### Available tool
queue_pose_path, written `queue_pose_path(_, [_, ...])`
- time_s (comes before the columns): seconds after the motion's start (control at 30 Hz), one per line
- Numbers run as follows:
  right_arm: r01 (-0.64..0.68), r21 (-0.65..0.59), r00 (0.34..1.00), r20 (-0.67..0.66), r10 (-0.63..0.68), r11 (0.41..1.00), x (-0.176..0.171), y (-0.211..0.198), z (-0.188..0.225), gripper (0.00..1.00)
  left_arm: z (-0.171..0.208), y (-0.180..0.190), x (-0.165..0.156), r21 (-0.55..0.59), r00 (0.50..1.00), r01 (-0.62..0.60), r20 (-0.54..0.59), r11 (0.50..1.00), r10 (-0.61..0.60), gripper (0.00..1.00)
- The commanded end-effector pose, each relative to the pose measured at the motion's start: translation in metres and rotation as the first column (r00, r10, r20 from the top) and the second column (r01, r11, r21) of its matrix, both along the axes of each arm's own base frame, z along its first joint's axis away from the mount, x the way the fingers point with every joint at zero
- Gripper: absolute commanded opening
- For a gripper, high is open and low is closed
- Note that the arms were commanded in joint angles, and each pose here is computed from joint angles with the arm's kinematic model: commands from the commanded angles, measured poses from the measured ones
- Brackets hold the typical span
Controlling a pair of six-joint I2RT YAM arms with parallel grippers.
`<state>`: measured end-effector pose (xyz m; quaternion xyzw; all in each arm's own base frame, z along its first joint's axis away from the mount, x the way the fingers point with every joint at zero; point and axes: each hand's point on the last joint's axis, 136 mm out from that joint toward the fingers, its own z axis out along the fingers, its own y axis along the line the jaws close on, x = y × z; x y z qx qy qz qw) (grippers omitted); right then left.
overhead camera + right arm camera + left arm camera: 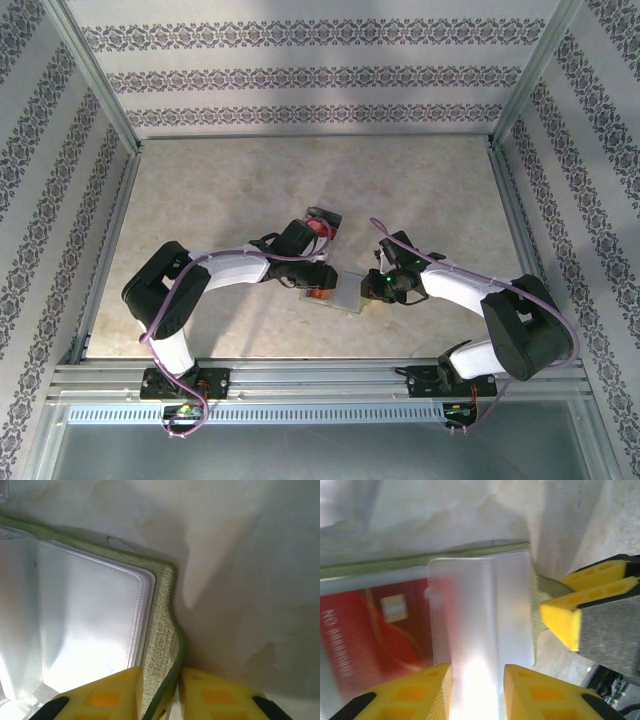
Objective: Take the credit cards out of the card holder
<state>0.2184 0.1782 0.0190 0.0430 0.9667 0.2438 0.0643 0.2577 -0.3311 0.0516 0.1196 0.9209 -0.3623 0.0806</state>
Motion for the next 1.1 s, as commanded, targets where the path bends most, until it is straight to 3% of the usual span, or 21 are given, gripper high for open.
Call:
queue_pose_path(0.0, [0.007,0.026,1.000,0.017,-0.007,1.000,0.002,0.003,0.005,0.26,0.010,-0.019,0.000,-0.046,0.999,0.032,0.013,0.998,-0.031,0.33])
queue_pose_path(0.47, [0.113,0.035,0.991,0.073,-0.115,0.993,0.002,-0.031,0.020,0.33,0.016,-0.054,-0.010,-0.089,0.996,0.091,0.014,0.992,-0.090,0.33])
queue_pose_path(0.8, [0.231,0.152,0.961,0.120,-0.250,0.961,0.003,-0.060,0.045,0.40,0.026,-0.086,-0.022,-0.125,0.988,0.156,0.019,0.980,-0.155,0.33])
queue_pose_path(1.07, [0.250,0.180,0.952,0.132,-0.276,0.951,0.002,-0.067,0.053,0.40,0.036,-0.098,-0.028,-0.158,0.982,0.187,0.031,0.970,-0.185,0.33])
